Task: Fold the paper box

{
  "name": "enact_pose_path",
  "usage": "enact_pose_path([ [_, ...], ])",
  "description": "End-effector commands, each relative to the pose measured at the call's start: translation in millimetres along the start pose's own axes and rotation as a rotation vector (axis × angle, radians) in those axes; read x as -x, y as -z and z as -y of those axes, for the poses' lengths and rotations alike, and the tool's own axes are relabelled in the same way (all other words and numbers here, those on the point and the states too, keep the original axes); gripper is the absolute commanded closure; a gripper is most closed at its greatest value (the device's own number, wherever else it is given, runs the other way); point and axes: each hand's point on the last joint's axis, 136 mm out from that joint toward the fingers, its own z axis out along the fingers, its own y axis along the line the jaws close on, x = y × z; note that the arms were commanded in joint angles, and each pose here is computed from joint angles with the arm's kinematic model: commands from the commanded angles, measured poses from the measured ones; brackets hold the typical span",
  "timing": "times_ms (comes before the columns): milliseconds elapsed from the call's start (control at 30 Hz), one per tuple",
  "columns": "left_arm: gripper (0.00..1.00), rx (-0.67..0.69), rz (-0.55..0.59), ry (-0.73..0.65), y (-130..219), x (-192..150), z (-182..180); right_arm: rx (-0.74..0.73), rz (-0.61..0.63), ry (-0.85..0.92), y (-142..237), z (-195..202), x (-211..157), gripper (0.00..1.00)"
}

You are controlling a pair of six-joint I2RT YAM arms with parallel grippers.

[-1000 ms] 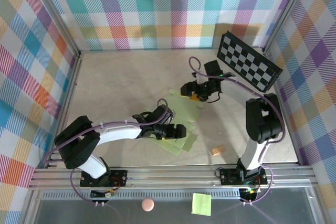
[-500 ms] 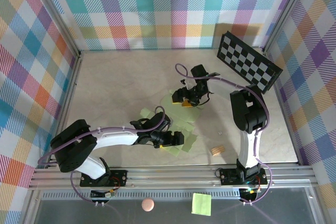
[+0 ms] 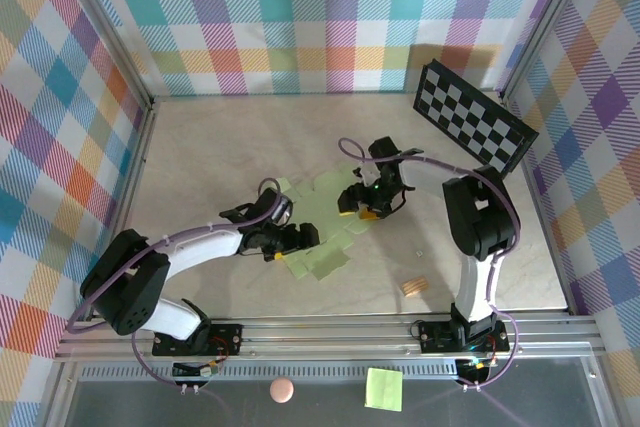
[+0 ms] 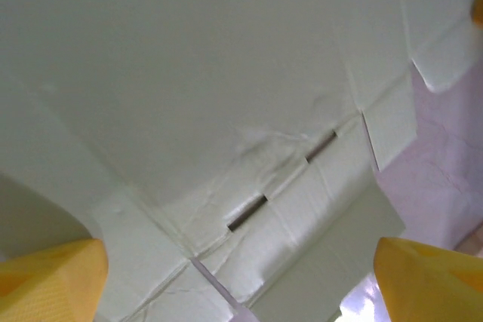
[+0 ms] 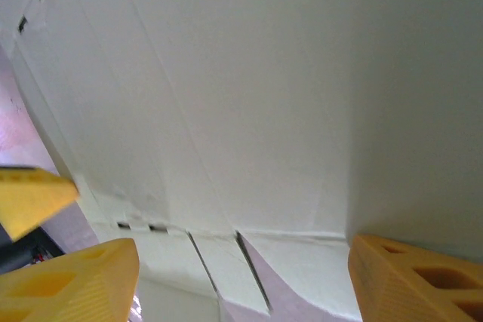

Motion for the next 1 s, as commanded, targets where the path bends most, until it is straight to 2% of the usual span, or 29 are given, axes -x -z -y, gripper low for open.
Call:
enact_pose_path([
  [0, 0.09, 0.03, 0.014, -0.011, 12.7, 14.9, -6.9, -0.002, -0.004, -0.008, 7.5, 1.6, -15.6, 0.27],
  [300, 0.09, 0.009, 0.009, 0.028, 6.2, 48.6, -11.0, 0.135, -0.017, -0.067, -0.8, -17.5, -62.2, 0.3],
  [467, 0.09, 0.059, 0.013, 0.018, 6.8, 65.3, -20.4, 0.194, -0.045, -0.041, -4.2, -37.5, -80.0, 0.3],
  [633, 0.1, 0.007, 0.009, 0.024, 12.9, 70.7, -5.6, 0.149, 0.015, 0.025, 13.3, -45.5, -62.4, 0.29],
  [967, 0.11, -0.101, -0.011, 0.017, 18.7, 21.2, 27.7, 0.129, 0.067, 0.064, 20.3, -46.5, 11.0, 0.29],
])
